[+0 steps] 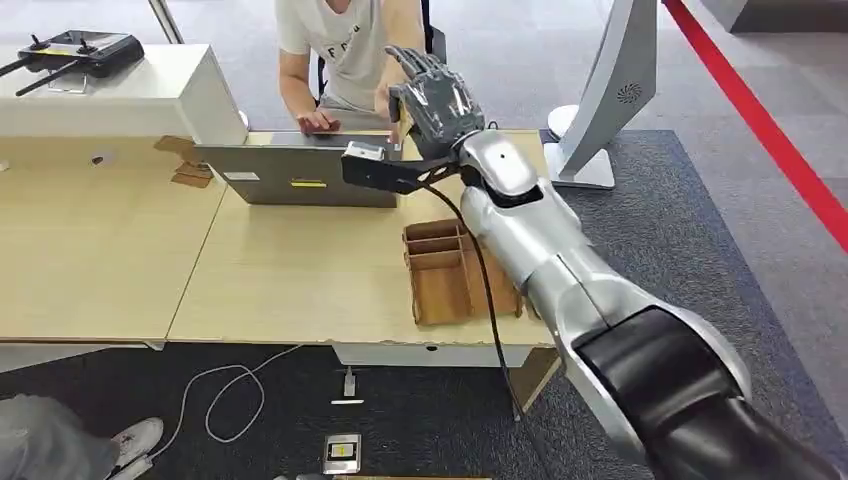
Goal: Pass the card to the sensor for recognition and then transmit it.
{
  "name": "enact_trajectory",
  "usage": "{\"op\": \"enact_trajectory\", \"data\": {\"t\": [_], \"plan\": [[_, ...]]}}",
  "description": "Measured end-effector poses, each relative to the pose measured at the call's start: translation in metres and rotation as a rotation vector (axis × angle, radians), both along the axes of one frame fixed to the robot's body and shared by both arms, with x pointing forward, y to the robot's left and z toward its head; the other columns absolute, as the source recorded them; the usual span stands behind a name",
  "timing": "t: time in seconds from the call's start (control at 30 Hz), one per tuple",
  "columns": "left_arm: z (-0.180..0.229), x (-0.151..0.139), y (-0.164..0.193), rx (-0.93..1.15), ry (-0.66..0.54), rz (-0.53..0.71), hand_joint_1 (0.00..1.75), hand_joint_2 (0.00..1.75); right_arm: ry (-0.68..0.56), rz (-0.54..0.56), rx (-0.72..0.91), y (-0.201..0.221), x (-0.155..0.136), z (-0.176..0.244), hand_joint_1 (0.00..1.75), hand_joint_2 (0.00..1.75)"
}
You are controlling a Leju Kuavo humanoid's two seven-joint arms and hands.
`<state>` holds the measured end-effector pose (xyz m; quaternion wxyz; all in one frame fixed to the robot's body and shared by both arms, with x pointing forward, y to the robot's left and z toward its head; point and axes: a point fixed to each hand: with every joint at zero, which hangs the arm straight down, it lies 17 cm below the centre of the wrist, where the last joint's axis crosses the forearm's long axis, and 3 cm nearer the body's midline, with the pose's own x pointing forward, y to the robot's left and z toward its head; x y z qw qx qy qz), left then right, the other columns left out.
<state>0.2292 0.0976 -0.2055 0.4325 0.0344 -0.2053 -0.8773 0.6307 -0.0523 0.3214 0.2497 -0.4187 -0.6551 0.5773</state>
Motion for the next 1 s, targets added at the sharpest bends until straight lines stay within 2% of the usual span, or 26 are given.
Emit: {"op": "enact_trajectory", "data": {"t": [0.17, 0.2, 0.27, 0.3, 0.63, 0.9, 1.0], "plan": [[0.000, 0.002, 0.001, 0.013, -0.013, -0.018, 0.00, 0.00, -0.014, -0.023, -0.013, -0.013, 0.005, 0.002, 1.75, 1.75], [0.001, 0.003, 0.001, 0.016, -0.017, -0.023, 0.00, 0.00, -0.017, -0.028, -0.017, -0.016, 0.006, 0.001, 0.00, 1.75], [0.001, 0.004, 0.000, 0.019, -0.021, -0.027, 0.00, 0.00, -0.020, -0.035, -0.027, -0.021, 0.007, 0.000, 0.00, 1.75], [0.002, 0.005, 0.000, 0.019, -0.022, -0.027, 0.00, 0.00, -0.029, -0.036, -0.034, -0.023, 0.008, 0.001, 0.00, 0.00], [0.003, 0.005, -0.004, 0.027, -0.034, -0.045, 0.00, 0.00, -0.034, -0.040, -0.085, -0.029, 0.009, -0.005, 0.00, 0.00], [0.003, 0.003, -0.005, 0.029, -0.030, -0.053, 0.00, 0.00, -0.115, -0.021, -0.084, -0.028, 0.007, 0.009, 0.00, 0.00], [0.003, 0.003, -0.006, 0.025, -0.027, -0.055, 0.00, 0.00, -0.106, -0.019, -0.121, -0.037, 0.010, 0.008, 0.00, 0.00]]}}
